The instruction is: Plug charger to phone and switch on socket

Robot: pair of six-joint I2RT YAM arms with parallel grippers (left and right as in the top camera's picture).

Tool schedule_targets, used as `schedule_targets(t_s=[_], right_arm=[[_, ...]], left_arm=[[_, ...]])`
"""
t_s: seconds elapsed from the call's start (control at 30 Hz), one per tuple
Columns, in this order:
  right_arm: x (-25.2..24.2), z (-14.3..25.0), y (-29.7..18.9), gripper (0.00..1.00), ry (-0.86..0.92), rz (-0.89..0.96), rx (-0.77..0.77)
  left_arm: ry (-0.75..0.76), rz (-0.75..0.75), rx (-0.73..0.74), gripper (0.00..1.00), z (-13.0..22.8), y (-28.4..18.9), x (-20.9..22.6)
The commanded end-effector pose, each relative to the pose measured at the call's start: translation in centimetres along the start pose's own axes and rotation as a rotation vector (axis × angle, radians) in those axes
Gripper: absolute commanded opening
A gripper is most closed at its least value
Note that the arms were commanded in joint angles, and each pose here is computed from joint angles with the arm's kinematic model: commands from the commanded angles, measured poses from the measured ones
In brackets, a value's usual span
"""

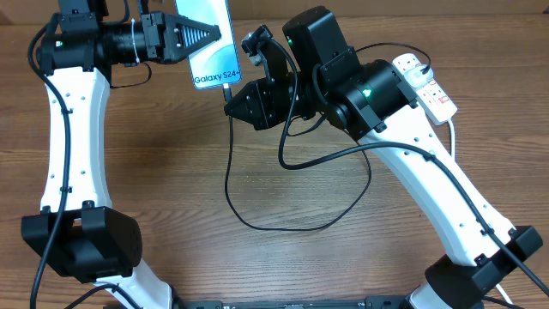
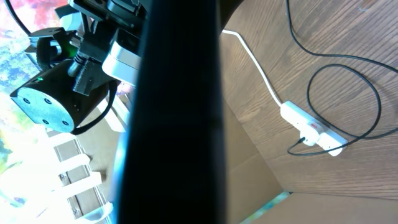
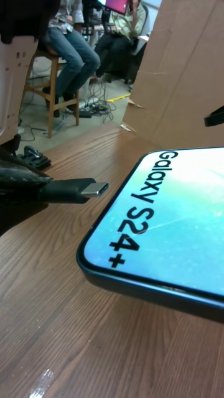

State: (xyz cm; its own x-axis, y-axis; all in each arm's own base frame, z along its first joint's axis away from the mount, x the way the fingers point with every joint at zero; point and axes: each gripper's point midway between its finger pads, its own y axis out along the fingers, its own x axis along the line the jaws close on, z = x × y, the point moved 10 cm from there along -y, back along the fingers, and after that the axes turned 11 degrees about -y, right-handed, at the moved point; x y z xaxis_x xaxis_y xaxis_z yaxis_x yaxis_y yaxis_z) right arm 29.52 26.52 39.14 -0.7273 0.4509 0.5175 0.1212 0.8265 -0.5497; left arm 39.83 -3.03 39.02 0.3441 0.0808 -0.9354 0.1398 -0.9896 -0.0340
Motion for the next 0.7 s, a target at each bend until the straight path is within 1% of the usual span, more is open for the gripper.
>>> schedule_targets(t_s=[0.0, 0.23, 0.4, 0.67], right_arm=[[0.94, -0.19, -0.70, 0.04, -0.007, -0.015, -0.019], [1.40, -0.16, -0.40, 0.04, -0.018, -0.021, -0.017], [1.20, -0.14, -0.02, 0.04, 0.033, 0.073, -0.029], [1.34, -0.09, 0.13, 0.04, 0.034, 0.071, -0.025]], left_arm=[[0.017, 0.056, 0.033, 0.04, 0.15, 0.26, -0.92], [0.011, 0.056, 0.033, 0.04, 0.14, 0.26, -0.92], [0.006, 0.056, 0.033, 0.04, 0.13, 0.26, -0.93], [0.005, 0.056, 0.033, 0.04, 0.13, 0.28, -0.93]])
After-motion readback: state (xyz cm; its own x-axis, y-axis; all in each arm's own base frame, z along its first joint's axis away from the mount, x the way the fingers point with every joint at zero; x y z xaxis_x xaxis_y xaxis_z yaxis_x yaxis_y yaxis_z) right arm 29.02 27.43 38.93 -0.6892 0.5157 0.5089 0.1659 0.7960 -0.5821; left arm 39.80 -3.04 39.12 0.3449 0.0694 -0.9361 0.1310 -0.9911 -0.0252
